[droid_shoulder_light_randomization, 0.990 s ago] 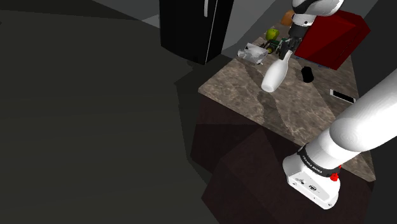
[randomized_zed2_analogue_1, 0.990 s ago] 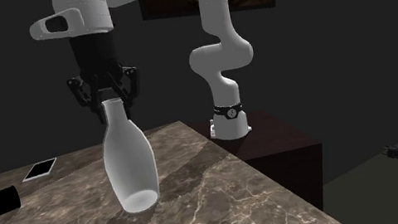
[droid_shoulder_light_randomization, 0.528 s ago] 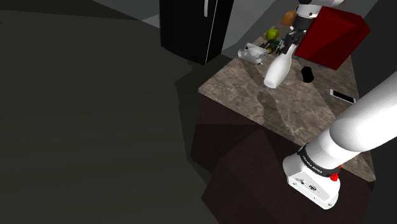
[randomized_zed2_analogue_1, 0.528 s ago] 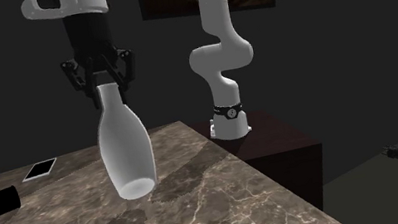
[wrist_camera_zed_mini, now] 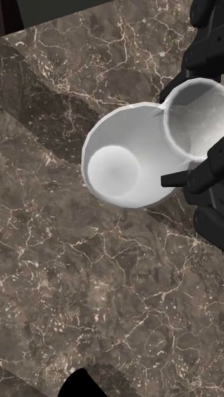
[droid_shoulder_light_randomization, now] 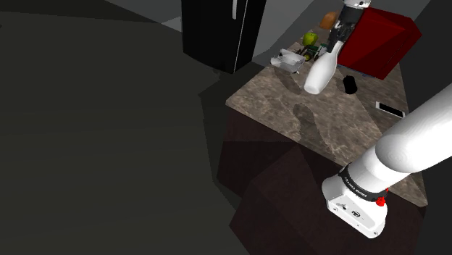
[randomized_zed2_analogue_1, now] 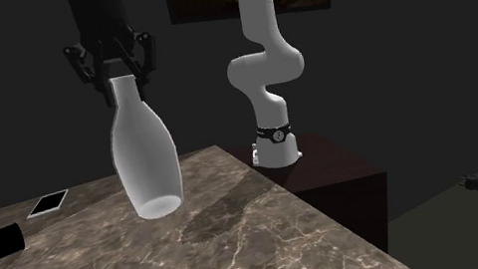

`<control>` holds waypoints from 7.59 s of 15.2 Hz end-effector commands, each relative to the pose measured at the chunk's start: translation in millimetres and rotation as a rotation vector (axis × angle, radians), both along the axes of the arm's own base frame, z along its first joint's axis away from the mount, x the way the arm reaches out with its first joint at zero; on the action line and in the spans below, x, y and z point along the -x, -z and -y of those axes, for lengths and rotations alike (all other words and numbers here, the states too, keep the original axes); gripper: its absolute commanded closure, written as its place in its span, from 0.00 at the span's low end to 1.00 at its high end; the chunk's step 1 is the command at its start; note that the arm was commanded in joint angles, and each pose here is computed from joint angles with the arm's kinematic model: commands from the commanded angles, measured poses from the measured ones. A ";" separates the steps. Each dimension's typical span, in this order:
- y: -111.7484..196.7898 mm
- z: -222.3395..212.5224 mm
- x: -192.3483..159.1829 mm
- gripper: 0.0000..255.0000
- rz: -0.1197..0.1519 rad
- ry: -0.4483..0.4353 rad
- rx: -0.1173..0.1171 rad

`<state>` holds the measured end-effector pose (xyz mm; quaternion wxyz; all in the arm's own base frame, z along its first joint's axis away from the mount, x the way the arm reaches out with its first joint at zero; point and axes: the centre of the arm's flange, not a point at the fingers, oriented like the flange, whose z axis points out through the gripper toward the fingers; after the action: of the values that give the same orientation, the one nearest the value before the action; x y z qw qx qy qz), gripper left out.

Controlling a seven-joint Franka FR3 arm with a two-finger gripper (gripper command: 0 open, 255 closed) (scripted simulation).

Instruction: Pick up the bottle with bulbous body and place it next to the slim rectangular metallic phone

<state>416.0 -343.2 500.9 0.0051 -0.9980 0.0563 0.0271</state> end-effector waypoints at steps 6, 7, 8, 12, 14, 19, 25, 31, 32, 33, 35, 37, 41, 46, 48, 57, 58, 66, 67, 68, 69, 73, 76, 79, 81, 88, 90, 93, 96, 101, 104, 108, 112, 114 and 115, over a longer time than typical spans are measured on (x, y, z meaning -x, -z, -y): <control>-37.8 -0.6 -0.4 1.00 0.000 0.000 0.000; -43.1 -0.6 -0.4 1.00 0.000 0.000 0.000; -48.3 -0.6 -0.4 1.00 0.000 0.000 0.000; -69.5 -0.6 -0.4 1.00 0.000 0.000 0.000; -80.0 -0.6 -0.4 1.00 0.000 0.000 0.000; -106.4 -0.6 -0.4 1.00 0.000 0.000 0.000; -138.1 -0.6 -0.4 1.00 0.000 0.000 0.000; -169.8 -0.6 -0.4 1.00 0.000 0.000 0.000; -175.1 -0.6 -0.4 1.00 0.000 0.000 0.000; -180.4 -0.6 -0.4 1.00 0.000 0.000 0.000; -190.9 -0.6 -0.4 1.00 0.000 0.000 0.000; -201.5 -0.6 -0.4 1.00 0.000 0.000 0.000; -222.6 -0.6 -0.4 1.00 0.000 0.000 0.000; -245.9 -0.6 -0.5 1.00 0.000 0.000 0.000; -234.9 11.2 20.4 1.00 0.000 0.000 0.000; -185.4 64.4 114.4 1.00 0.000 0.000 0.000; -179.9 70.4 124.8 1.00 0.000 0.000 0.000; -135.9 117.7 208.4 1.00 0.000 0.000 0.000; -130.4 123.6 218.8 1.00 0.000 0.000 0.000; -124.9 129.5 229.2 1.00 0.000 0.000 0.000; -119.4 135.4 239.7 1.00 0.000 0.000 0.000; -97.4 159.1 281.4 1.00 0.000 0.000 0.000; -80.9 176.9 312.8 1.00 0.000 0.000 0.000; -64.4 194.6 344.1 1.00 0.000 0.000 0.000; -53.4 206.4 365.0 1.00 0.000 0.000 0.000; -14.9 247.9 438.0 1.00 0.000 0.000 0.000; -3.9 259.7 458.9 1.00 0.000 0.000 0.000; 13.6 267.1 472.0 1.00 0.000 0.000 0.000; 29.4 267.1 472.0 1.00 0.000 0.000 0.000; 55.8 267.1 472.0 1.00 0.000 0.000 0.000; 66.4 267.0 472.0 1.00 0.000 0.000 0.000; 66.4 267.1 472.0 1.00 0.000 0.000 0.000; 66.4 267.1 471.9 0.00 0.000 0.000 0.000; 66.3 267.1 471.9 0.00 0.000 0.000 0.000; 66.3 267.1 471.9 0.00 0.000 0.000 0.000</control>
<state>-55.9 -610.3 434.6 0.0051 -0.9980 0.0564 0.0270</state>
